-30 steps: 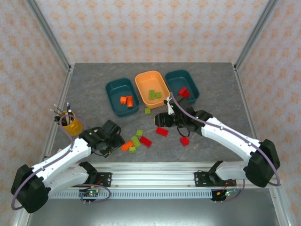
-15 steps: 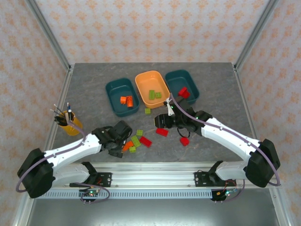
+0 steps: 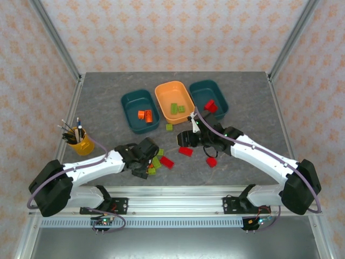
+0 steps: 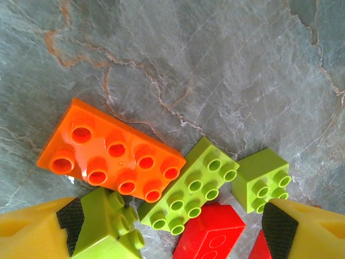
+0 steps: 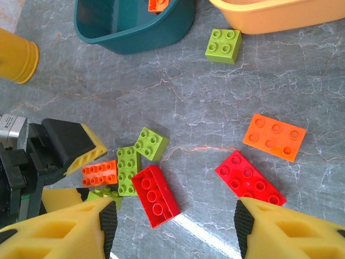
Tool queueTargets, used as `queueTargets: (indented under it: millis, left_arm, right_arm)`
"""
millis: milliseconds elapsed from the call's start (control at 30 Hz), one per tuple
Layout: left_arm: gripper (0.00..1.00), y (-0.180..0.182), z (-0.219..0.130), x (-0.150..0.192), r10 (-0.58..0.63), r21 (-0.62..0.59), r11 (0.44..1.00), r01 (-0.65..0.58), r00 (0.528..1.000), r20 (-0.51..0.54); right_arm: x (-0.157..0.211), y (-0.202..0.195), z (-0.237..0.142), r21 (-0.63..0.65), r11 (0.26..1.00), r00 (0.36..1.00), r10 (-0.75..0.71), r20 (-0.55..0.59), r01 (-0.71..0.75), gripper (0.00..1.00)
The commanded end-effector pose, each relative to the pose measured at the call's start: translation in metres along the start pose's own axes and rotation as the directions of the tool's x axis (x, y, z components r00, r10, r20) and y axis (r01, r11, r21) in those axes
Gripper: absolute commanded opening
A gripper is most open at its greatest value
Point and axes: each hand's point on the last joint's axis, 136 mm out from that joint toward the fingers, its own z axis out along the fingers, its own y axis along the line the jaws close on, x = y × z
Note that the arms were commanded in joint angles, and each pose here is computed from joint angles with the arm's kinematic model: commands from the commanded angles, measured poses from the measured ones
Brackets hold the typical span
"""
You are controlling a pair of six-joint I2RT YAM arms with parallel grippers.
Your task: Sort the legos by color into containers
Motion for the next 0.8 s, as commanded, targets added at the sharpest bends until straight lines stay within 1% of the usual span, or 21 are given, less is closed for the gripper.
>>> queueTargets:
  millis: [0, 233, 367, 500, 767]
  left_arm:
    - [0.88, 0.005, 0.004, -0.003, -0.432, 0.004, 0.902, 0.432, 0.902, 0.021]
    - [0.85, 0.006, 0.016, -0.014, -0.454, 0.024, 0.891, 0.453, 0.888, 0.078]
    - [0.82, 0.005, 0.023, -0.018, -0.449, 0.006, 0.893, 0.451, 0.888, 0.099]
    - [0.81, -0.003, 0.025, -0.032, -0.446, 0.013, 0.893, 0.449, 0.884, 0.137]
    - [0.76, -0.024, 0.028, -0.060, -0.393, -0.017, 0.915, 0.404, 0.898, 0.198]
  right_arm:
    - [0.000, -0.003, 0.001, 0.029, 0.999, 1.000, -0.014, -0.002, 0.014, 0.61]
    - [-0.003, -0.002, 0.003, 0.033, 0.999, 1.000, -0.016, -0.006, 0.016, 0.61]
    - [-0.004, -0.002, 0.004, 0.037, 0.999, 1.000, -0.013, -0.008, 0.013, 0.61]
    - [-0.003, -0.003, 0.003, 0.041, 0.999, 1.000, -0.010, -0.009, 0.011, 0.61]
    - [-0.001, -0.004, 0.004, 0.042, 0.999, 1.000, -0.002, -0.015, 0.003, 0.61]
